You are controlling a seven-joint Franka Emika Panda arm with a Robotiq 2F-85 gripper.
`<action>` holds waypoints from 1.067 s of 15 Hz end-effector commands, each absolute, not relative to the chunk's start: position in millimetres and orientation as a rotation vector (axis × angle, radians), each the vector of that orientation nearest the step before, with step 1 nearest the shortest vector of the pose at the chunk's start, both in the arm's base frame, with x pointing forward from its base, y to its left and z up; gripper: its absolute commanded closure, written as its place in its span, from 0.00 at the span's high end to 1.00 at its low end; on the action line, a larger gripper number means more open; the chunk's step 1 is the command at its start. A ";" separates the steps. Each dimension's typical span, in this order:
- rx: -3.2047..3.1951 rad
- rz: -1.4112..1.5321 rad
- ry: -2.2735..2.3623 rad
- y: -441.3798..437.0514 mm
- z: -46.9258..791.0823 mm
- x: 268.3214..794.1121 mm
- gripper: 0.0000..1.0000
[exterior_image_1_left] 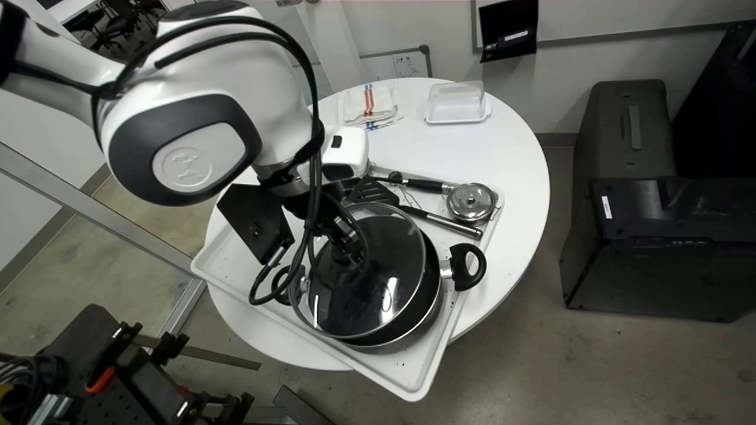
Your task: Put the lid on the pot
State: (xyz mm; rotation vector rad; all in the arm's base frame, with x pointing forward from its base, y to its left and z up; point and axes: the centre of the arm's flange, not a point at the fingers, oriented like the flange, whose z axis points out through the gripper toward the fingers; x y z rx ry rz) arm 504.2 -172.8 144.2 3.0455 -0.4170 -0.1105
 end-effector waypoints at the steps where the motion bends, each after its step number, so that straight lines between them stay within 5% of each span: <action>1: 3.041 -0.129 -0.526 -185.7 145.1 513.0 0.26; 16: 3.031 -0.113 -0.662 -206.5 129.5 516.5 0.26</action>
